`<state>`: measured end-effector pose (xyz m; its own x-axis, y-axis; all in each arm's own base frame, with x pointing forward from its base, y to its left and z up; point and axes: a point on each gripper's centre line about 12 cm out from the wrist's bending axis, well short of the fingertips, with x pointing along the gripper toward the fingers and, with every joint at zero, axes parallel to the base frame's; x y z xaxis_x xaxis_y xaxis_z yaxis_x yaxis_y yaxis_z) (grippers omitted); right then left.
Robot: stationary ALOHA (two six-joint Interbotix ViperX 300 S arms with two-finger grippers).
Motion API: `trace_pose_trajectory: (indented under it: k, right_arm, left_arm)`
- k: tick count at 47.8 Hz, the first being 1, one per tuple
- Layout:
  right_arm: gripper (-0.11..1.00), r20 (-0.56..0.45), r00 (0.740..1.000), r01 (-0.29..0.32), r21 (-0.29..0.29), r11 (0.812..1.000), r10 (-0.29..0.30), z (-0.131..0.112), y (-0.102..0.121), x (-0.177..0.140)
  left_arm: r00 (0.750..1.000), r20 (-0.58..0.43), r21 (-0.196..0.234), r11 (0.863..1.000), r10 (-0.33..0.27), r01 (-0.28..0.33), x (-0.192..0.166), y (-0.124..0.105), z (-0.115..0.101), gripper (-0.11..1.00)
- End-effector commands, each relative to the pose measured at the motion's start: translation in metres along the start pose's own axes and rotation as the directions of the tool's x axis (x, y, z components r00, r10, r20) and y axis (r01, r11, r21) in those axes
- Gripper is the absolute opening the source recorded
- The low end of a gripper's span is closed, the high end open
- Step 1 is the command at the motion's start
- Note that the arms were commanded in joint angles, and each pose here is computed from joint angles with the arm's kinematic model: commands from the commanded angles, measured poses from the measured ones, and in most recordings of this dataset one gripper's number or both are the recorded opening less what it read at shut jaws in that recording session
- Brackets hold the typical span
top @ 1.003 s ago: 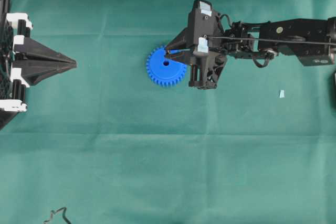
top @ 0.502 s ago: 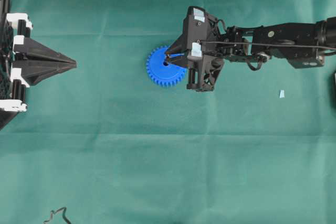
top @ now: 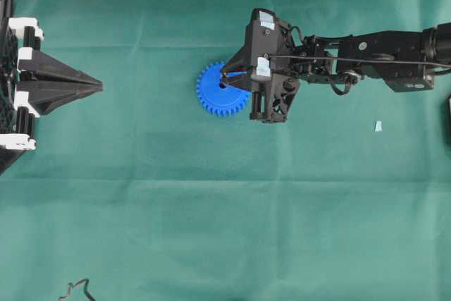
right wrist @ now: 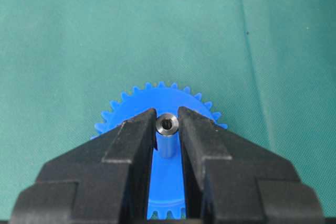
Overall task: Insert the shaft into the center hole of the gear.
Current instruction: 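Lower the shaft into the gear's centre hole with the right gripper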
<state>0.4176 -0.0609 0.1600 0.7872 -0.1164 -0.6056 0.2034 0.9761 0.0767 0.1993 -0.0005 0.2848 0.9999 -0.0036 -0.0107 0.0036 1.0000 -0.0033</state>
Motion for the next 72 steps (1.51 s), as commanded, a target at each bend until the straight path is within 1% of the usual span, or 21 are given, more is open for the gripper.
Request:
trace_pose_trajectory:
  k: [1,8,14,25,40,44,72]
  right_arm:
    - [0.16,0.055,0.998,-0.006,-0.004,1.0,0.007,0.02,0.003,-0.007]
    - [0.16,0.088,0.996,-0.009,-0.02,1.0,0.011,0.033,0.004,-0.019]
    - [0.16,0.094,0.995,-0.01,-0.021,1.0,0.012,0.035,0.004,-0.021]
    - [0.16,0.076,0.997,-0.008,-0.012,1.0,0.009,0.027,0.003,-0.017]
    - [0.16,0.05,0.999,-0.004,-0.005,1.0,0.004,0.011,0.002,0.006]
    - [0.16,0.044,0.999,-0.003,-0.005,1.0,0.003,0.009,0.002,0.007]
    - [0.16,0.052,0.999,-0.004,-0.01,1.0,0.004,0.012,0.002,0.007]
  left_arm:
    - [1.0,0.023,0.003,1.0,-0.001,0.001,0.003,0.0,0.01,0.0]
    - [1.0,0.023,0.003,1.0,-0.001,0.001,0.003,0.0,0.01,0.0]
    - [1.0,0.021,0.003,1.0,-0.001,0.001,0.003,0.0,0.009,0.0]
    - [1.0,0.021,0.003,1.0,-0.001,0.001,0.003,0.0,0.009,0.0]
    - [1.0,0.021,0.003,1.0,-0.001,0.001,0.003,0.0,0.009,0.0]
    - [1.0,0.021,0.003,1.0,-0.001,0.001,0.003,0.0,0.009,0.0]
    - [1.0,0.021,0.003,1.0,-0.001,0.001,0.003,0.0,0.009,0.0]
